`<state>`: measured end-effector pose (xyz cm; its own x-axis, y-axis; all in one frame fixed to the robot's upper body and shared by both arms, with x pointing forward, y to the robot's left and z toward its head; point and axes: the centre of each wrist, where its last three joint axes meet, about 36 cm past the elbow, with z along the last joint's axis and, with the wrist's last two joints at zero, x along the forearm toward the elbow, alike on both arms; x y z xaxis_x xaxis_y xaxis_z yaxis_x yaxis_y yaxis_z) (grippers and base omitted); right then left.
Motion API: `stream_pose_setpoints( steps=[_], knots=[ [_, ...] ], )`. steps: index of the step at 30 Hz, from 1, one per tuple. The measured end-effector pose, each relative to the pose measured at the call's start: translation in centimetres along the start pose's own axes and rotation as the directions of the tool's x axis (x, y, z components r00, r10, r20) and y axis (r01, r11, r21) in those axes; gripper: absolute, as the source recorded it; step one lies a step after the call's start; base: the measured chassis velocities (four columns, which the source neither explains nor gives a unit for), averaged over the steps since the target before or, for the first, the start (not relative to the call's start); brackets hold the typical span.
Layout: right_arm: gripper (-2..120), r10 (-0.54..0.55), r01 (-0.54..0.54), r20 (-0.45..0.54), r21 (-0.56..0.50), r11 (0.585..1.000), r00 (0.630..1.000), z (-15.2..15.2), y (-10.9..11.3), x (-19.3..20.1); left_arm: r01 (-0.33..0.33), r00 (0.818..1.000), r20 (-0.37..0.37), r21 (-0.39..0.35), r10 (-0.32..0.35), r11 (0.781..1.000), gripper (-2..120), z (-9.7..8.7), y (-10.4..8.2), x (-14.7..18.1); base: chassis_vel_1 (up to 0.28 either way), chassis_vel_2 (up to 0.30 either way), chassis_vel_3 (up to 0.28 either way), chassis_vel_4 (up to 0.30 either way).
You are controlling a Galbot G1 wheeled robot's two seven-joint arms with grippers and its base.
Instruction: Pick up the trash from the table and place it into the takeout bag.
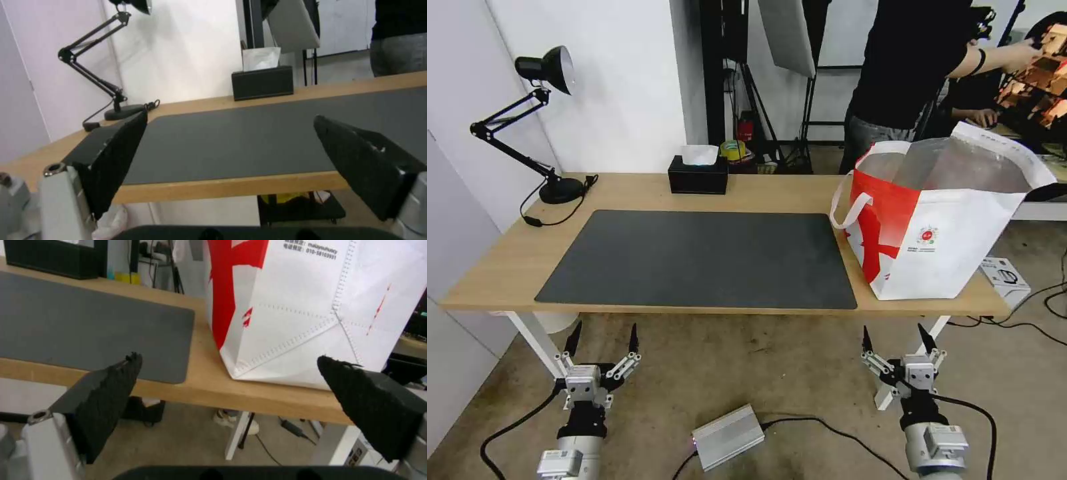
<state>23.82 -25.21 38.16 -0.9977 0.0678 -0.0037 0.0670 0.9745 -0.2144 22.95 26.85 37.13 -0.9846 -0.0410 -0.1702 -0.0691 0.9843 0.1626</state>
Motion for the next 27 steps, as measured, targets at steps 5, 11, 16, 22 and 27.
stream_pose_setpoints(
  steps=[5, 11, 16, 22, 27],
  knots=[
    [100, -0.001, 0.001, 0.002, 0.0, 1.0, 1.0, -0.05, 0.03, -0.04, 0.003, 1.0, 0.006, -0.002, -0.003, 1.0, 100, -0.11, 0.08, -0.13, 0.0, 0.0, 0.0, 0.0],
    [100, -0.004, 0.004, 0.005, -0.002, 1.0, 1.0, -0.07, 0.11, -0.08, 0.005, 1.0, 0.017, -0.008, -0.005, 1.0, 100, -0.31, 0.23, -0.38, 0.0, 0.0, 0.0, 0.0],
    [100, -0.005, 0.005, 0.008, -0.003, 1.0, 1.0, -0.09, 0.15, -0.1, 0.005, 1.0, 0.019, -0.009, -0.005, 1.0, 100, -0.34, 0.26, -0.42, 0.0, 0.0, 0.0, 0.0],
    [100, -0.005, 0.005, 0.009, -0.004, 1.0, 1.0, -0.09, 0.15, -0.11, 0.005, 1.0, 0.019, -0.009, -0.005, 1.0, 100, -0.35, 0.26, -0.42, 0.0, 0.0, 0.0, 0.0],
    [100, -0.005, 0.005, 0.01, -0.004, 1.0, 1.0, -0.1, 0.15, -0.12, 0.005, 1.0, 0.02, -0.009, -0.005, 1.0, 100, -0.37, 0.26, -0.43, 0.0, 0.0, 0.0, 0.0]
  ],
)
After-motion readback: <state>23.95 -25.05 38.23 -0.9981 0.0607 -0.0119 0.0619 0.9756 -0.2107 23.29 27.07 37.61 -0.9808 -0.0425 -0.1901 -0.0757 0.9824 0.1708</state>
